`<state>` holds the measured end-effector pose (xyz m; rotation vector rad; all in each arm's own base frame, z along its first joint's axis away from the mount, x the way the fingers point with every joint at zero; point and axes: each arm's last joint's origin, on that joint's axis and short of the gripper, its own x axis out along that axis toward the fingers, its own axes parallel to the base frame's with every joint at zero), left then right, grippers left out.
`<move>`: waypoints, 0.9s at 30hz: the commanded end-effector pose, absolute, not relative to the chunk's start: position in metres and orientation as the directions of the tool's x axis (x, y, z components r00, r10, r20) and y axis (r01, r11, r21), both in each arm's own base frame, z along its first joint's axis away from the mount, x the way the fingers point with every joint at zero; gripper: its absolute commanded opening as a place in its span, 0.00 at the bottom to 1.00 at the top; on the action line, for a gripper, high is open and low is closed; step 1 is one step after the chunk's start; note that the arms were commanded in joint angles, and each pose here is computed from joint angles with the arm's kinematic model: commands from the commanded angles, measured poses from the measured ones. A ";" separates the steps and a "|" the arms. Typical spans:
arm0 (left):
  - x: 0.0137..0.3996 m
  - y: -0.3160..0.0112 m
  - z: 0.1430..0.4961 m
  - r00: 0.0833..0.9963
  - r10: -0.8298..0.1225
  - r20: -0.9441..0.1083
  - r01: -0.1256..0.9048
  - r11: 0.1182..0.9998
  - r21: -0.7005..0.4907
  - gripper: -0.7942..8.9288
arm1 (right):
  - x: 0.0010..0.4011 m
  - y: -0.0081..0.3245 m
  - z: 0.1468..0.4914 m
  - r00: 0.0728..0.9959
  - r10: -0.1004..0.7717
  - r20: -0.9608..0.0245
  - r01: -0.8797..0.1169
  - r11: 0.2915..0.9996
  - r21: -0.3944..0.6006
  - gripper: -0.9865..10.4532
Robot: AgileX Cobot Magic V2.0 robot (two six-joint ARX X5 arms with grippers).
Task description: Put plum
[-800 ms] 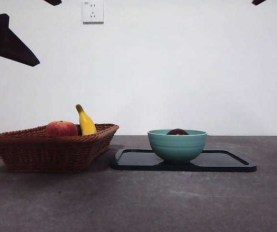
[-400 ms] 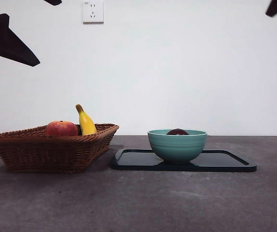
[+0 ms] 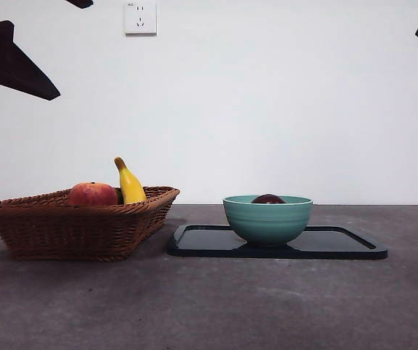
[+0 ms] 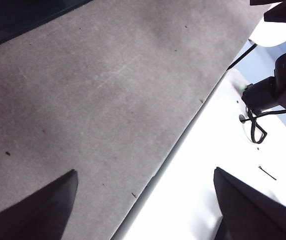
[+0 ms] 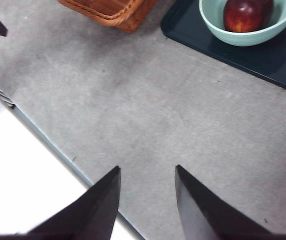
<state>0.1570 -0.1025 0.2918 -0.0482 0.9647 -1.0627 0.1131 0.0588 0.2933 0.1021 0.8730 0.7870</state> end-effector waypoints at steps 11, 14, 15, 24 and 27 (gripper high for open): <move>0.158 -0.104 0.294 0.134 -0.759 -0.637 0.723 0.514 -0.462 0.53 | 0.114 0.060 0.296 0.383 0.666 -0.640 -0.592 0.709 0.383 0.24; 0.159 -0.106 0.296 0.148 -0.768 -0.623 0.726 0.512 -0.459 0.53 | 0.114 0.060 0.296 0.383 0.666 -0.640 -0.592 0.709 0.383 0.24; 0.160 -0.107 0.297 0.158 -0.774 -0.613 0.725 0.512 -0.460 0.53 | 0.114 0.060 0.296 0.383 0.666 -0.640 -0.592 0.709 0.383 0.24; 0.185 -0.130 0.331 0.320 -0.774 -0.547 0.717 0.575 -0.394 0.56 | 0.114 0.060 0.296 0.384 0.666 -0.640 -0.592 0.709 0.383 0.24; 0.203 -0.144 0.348 0.347 -0.767 -0.540 0.713 0.589 -0.380 0.56 | 0.114 0.060 0.296 0.384 0.666 -0.640 -0.592 0.709 0.383 0.24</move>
